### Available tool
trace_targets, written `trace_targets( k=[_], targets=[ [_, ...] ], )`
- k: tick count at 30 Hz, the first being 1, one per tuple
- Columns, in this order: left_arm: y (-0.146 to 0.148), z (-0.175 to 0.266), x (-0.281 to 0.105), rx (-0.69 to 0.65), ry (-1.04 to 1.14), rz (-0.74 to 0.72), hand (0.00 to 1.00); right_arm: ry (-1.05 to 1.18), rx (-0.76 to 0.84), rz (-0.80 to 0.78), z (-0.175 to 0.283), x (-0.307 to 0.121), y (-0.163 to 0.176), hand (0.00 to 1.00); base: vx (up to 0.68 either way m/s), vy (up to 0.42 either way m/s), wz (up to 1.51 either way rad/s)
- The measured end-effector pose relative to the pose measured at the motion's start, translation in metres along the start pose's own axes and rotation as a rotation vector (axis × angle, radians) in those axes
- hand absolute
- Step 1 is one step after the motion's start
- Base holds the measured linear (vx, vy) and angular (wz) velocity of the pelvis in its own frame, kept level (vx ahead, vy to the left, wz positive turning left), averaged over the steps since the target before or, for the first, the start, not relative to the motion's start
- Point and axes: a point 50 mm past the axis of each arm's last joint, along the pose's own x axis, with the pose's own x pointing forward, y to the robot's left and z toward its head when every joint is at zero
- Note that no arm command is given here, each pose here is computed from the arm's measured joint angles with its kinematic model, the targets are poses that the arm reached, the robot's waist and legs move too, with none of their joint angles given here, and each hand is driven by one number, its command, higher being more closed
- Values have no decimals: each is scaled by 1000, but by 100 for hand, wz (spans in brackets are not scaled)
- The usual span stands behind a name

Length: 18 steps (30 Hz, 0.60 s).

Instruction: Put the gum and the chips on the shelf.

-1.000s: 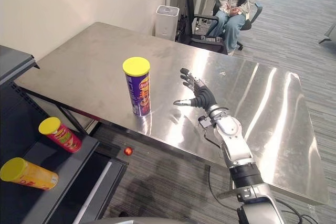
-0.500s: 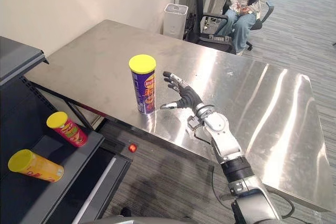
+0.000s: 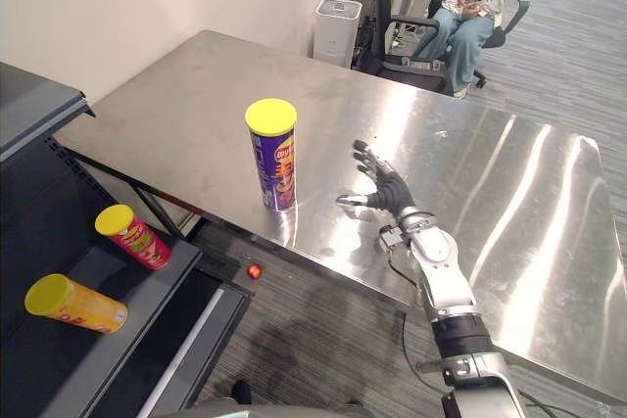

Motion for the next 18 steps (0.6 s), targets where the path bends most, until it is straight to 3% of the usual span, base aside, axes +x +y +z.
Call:
trace_targets(
  k=[3, 18],
  targets=[
    [0, -1, 0, 4, 4, -2, 0, 30, 3, -65, -8, -5, -7, 0, -9, 2, -5],
    [0, -1, 0, 0, 6, -16, 0, 1, -45, -20, -1, 1, -3, 0, -23, -6, 0]
  ],
)
